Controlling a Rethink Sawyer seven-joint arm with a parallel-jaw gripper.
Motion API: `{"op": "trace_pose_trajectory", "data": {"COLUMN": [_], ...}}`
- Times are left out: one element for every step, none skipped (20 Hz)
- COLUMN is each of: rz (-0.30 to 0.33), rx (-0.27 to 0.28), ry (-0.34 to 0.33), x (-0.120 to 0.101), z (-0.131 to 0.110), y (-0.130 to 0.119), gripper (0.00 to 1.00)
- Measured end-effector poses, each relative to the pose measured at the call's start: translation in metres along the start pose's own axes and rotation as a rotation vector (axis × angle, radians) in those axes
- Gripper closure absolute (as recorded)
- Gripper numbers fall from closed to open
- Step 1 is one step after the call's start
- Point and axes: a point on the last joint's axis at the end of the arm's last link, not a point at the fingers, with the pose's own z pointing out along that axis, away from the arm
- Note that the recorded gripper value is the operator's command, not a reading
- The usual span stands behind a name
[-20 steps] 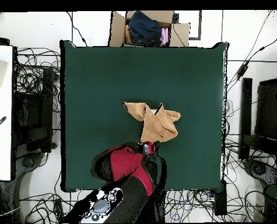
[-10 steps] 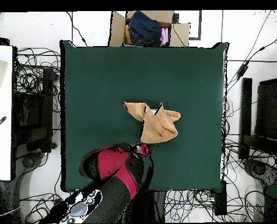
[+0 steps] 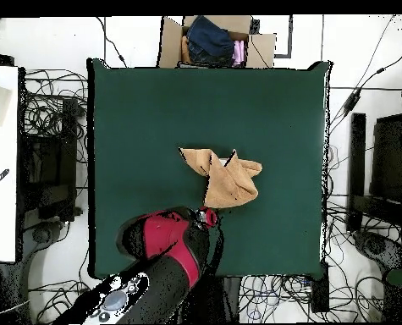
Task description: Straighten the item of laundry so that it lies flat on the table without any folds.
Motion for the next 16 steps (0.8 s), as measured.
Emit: {"op": "trace_pose_trajectory", "data": {"rz": [0.002,0.004,0.007,0.009,0.011,0.011,0.01,0.009,0.008,0.003,0.001,-0.001,-0.002,-0.006,-0.01,-0.01], "rx": [0.0,0.0,-0.001,-0.001,-0.001,-0.001,-0.001,-0.001,0.0,0.001,0.002,0.002,0.003,0.003,0.004,0.004], "ry": [0.004,0.007,0.01,0.012,0.018,0.02,0.022,0.024,0.026,0.031,0.032,0.033,0.034,0.034,0.033,0.033], "x": [0.001,0.001,0.001,0.001,0.002,0.002,0.003,0.003,0.004,0.005,0.005,0.005,0.006,0.006,0.006,0.006], "z": [0.002,0.003,0.004,0.005,0.007,0.008,0.009,0.01,0.011,0.013,0.013,0.013,0.014,0.014,0.013,0.013], "y": [0.001,0.002,0.003,0.004,0.006,0.007,0.008,0.009,0.011,0.014,0.015,0.016,0.017,0.019,0.023,0.026], "gripper": [0.0,0.0,0.0,0.0,0.0,0.0,0.0,0.0,0.0,0.0,0.0,0.0,0.0,0.0,0.0,0.0]}}
